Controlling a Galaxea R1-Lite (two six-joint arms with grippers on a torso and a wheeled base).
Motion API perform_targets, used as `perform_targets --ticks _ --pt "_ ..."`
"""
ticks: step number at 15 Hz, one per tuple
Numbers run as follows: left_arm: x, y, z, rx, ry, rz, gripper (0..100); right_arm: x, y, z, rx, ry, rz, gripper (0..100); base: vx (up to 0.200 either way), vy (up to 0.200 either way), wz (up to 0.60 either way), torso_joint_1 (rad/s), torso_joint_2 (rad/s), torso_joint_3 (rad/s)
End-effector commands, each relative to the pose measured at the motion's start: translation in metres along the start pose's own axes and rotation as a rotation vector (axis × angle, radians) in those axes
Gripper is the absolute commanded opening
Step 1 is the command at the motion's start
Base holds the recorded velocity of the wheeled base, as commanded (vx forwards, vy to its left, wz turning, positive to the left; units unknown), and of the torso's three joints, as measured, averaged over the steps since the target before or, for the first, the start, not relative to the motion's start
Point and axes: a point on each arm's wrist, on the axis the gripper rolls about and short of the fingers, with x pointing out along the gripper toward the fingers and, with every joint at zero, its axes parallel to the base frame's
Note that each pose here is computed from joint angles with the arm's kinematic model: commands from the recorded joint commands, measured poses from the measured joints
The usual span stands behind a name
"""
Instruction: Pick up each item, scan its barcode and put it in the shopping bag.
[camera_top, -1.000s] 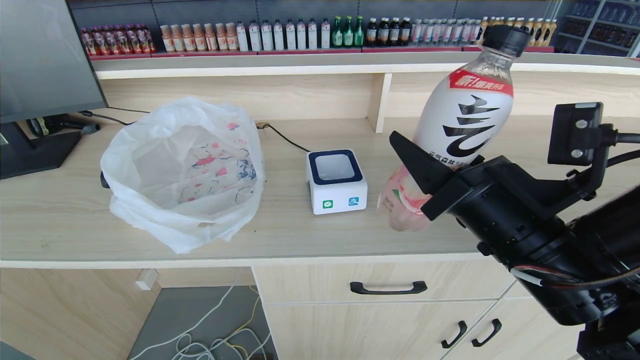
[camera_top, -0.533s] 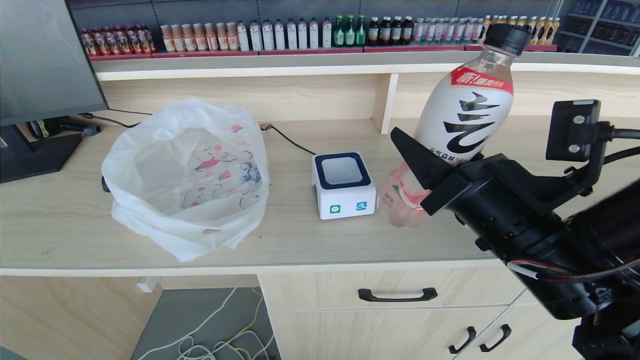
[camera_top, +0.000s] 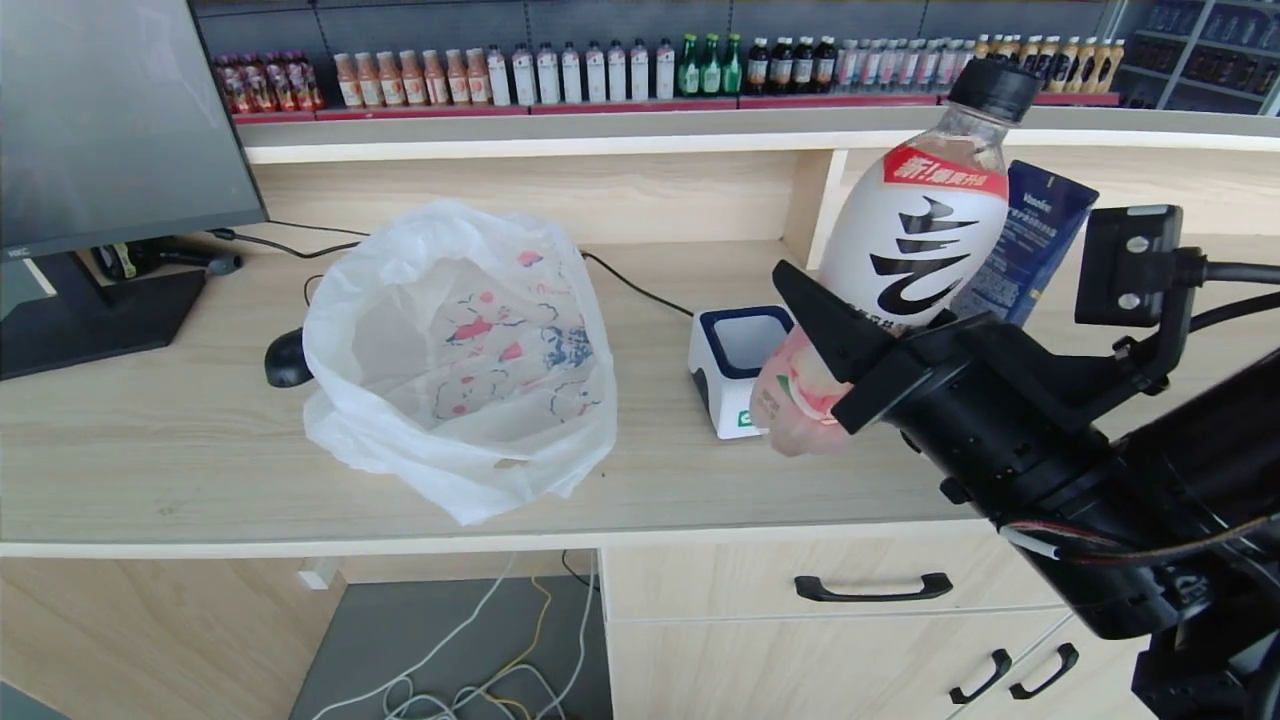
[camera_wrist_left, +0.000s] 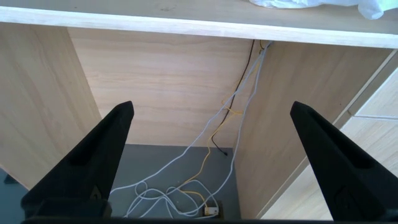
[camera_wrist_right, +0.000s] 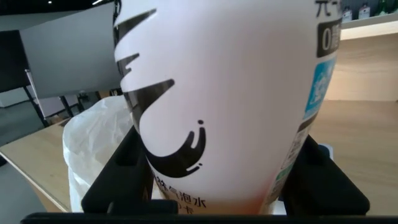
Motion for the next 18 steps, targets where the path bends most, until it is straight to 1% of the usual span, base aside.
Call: perform_targets --ticks 1,2,3,5,6,7,8,9,10,11,14,16,18 --pt "0.000 0.000 0.000 0.000 0.000 0.000 100 0.002 0.001 -0.002 0.010 0.004 0.006 0 0.000 0.000 0.00 0.000 0.00 0.000" --pt "0.000 0.000 0.000 0.000 0.000 0.000 100 0.009 0.002 0.004 0.022 -0.031 0.008 0 0.000 0.000 0.00 0.000 0.00 0.000" --pt "0.000 0.000 0.000 0.000 0.000 0.000 100 0.013 0.003 0.005 0.039 -0.043 0.011 0 0.000 0.000 0.00 0.000 0.00 0.000" --pt "0.000 0.000 0.000 0.000 0.000 0.000 100 0.015 0.003 0.000 0.067 -0.032 0.011 0 0.000 0.000 0.00 0.000 0.00 0.000" --pt "0.000 0.000 0.000 0.000 0.000 -0.002 100 0.017 0.003 -0.008 0.099 -0.013 0.004 0 0.000 0.000 0.00 0.000 0.00 0.000" --pt "0.000 0.000 0.000 0.000 0.000 0.000 100 0.020 0.005 -0.011 0.130 -0.011 0.013 0 0.000 0.000 0.00 0.000 0.00 0.000" --pt "0.000 0.000 0.000 0.000 0.000 0.000 100 0.025 0.010 -0.009 0.165 -0.028 0.029 0 0.000 0.000 0.00 0.000 0.00 0.000" --pt "0.000 0.000 0.000 0.000 0.000 0.000 100 0.033 0.014 -0.007 0.185 -0.049 0.041 0 0.000 0.000 0.00 0.000 0.00 0.000" --pt "0.000 0.000 0.000 0.000 0.000 0.000 100 0.047 0.023 -0.004 0.240 -0.063 0.062 0 0.000 0.000 0.00 0.000 0.00 0.000" --pt "0.000 0.000 0.000 0.000 0.000 0.000 100 0.054 0.026 -0.003 0.274 -0.065 0.064 0 0.000 0.000 0.00 0.000 0.00 0.000" --pt "0.000 0.000 0.000 0.000 0.000 0.000 100 0.086 0.027 0.004 0.448 -0.083 -0.074 0 0.000 0.000 0.00 0.000 0.00 0.000" --pt "0.000 0.000 0.000 0.000 0.000 0.000 100 0.094 0.024 0.001 0.550 -0.072 -0.163 0 0.000 0.000 0.00 0.000 0.00 0.000" --pt "0.000 0.000 0.000 0.000 0.000 0.000 100 0.094 0.019 -0.001 0.614 -0.066 -0.199 0 0.000 0.000 0.00 0.000 0.00 0.000"
